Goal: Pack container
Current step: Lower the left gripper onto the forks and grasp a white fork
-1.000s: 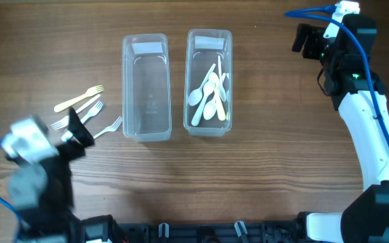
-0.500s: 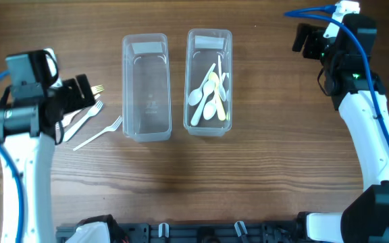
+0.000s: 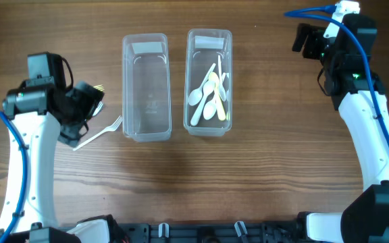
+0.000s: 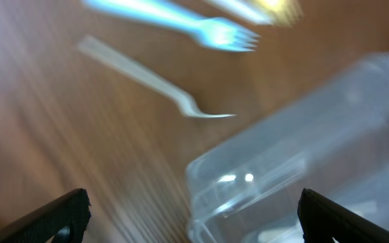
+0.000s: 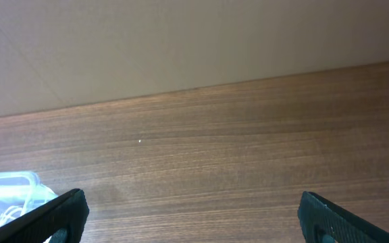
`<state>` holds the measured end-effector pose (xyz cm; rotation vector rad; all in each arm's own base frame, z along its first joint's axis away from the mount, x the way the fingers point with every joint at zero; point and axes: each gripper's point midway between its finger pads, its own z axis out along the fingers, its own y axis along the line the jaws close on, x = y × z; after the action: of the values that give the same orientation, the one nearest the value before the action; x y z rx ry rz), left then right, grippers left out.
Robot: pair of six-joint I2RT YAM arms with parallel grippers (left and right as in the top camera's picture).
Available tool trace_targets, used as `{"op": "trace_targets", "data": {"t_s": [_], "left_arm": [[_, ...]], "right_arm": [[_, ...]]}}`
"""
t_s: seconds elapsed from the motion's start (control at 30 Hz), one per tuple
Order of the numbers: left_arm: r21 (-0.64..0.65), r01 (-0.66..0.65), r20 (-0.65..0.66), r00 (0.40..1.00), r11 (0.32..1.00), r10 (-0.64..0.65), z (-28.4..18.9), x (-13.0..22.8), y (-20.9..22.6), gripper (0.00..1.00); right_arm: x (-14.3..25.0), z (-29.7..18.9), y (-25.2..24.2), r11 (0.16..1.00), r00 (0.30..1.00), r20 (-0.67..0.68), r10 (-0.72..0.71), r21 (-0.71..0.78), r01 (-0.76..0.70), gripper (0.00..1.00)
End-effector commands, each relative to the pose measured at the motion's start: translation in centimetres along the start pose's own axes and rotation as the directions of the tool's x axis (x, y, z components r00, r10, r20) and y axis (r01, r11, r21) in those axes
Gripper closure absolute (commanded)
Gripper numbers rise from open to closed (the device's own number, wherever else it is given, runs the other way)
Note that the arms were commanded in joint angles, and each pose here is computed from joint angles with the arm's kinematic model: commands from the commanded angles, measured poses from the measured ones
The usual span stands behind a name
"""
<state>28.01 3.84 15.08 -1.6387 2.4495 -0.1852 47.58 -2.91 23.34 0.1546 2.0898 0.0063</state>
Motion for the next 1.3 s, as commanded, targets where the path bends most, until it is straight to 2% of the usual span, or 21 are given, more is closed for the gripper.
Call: {"op": "trace_targets", "data": {"t_s": [0.0,0.13,0.23,0.43,0.63,0.97,1.1,1.17,1.27], "left_arm": [[-0.122,0.378,-0.023,0.923,0.918,-0.384,2.7,1.9,3.0,0.0],[-0.162,0.398,-0.009,0.914,0.903,-0.405,4.0,2.4,4.4,0.0],[-0.144,0.399,-0.011,0.914,0.905,-0.405,4.2,2.2,4.0,0.0],[-0.05,0.401,0.001,0.916,0.915,-0.401,5.0,0.8,1.7,0.0],[-0.02,0.4,-0.027,0.916,0.916,-0.401,7.6,0.1,-0.4,0.0],[-0.145,0.401,-0.131,0.899,0.905,-0.419,11.9,1.9,0.0,0.0],[-0.187,0.429,-0.131,0.881,0.884,-0.455,12.9,2.2,0.5,0.0],[-0.184,0.429,-0.131,0.881,0.884,-0.454,13.3,2.1,0.3,0.09],[-0.183,0.429,-0.13,0.881,0.884,-0.454,13.6,2.0,0.2,0.18]], "right_arm": [[-0.7,-0.4,-0.3,1.0,1.0,0.019,-0.005,0.017,0.004,0.0],[-0.7,-0.4,-0.3,1.0,1.0,0.019,-0.005,0.017,0.004,0.0],[-0.7,-0.4,-0.3,1.0,1.0,0.019,-0.005,0.017,0.004,0.0],[-0.7,-0.4,-0.3,1.0,1.0,0.019,-0.005,0.017,0.004,0.0],[-0.7,-0.4,-0.3,1.0,1.0,0.019,-0.005,0.017,0.005,0.0],[-0.7,-0.4,-0.3,1.0,1.0,0.019,-0.005,0.017,0.005,0.0],[-0.7,-0.4,-0.3,1.0,1.0,0.019,-0.005,0.017,0.004,0.0],[-0.7,-0.4,-0.3,1.0,1.0,0.019,-0.005,0.017,0.005,0.0],[-0.7,-0.4,-0.3,1.0,1.0,0.019,-0.005,0.017,0.005,0.0]]}}
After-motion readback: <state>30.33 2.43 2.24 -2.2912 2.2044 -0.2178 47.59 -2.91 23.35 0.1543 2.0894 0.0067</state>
